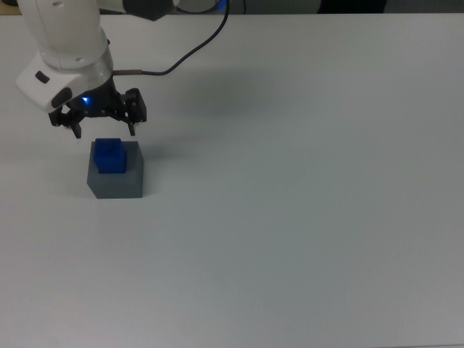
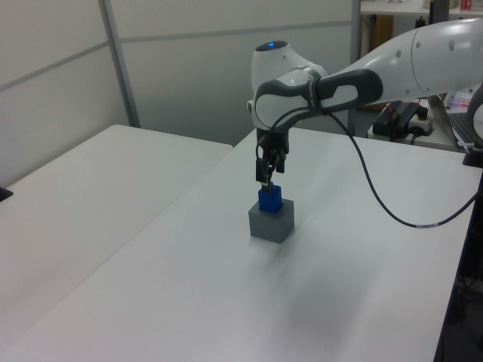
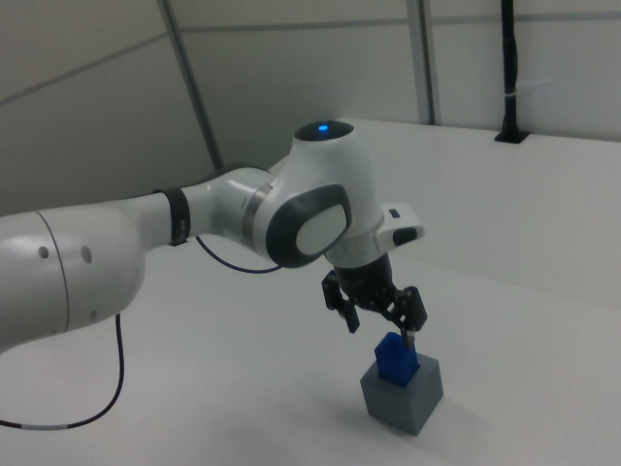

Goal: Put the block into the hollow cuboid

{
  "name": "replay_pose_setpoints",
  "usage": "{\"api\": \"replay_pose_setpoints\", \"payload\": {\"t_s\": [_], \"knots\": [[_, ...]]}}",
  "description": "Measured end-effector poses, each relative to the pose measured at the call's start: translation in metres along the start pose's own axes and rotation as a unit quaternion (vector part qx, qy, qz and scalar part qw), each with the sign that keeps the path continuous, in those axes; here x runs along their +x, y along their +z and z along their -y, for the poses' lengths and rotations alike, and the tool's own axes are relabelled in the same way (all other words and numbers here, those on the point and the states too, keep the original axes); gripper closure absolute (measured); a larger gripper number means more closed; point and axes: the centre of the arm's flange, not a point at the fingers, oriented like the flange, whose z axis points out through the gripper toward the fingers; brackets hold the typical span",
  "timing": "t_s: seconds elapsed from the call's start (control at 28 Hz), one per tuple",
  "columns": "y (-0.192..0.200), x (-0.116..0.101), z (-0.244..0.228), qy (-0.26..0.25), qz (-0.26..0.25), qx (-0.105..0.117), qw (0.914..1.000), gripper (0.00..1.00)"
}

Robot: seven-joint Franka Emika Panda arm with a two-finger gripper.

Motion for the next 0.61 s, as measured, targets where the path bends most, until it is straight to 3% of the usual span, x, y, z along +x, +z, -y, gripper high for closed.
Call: {"api": "replay_pose_setpoints", "payload": {"t_s": [0.61], "knots": [[-0.073,-0.012,0.014,-0.008,0.051,0.017,0.9985,0.00]]}}
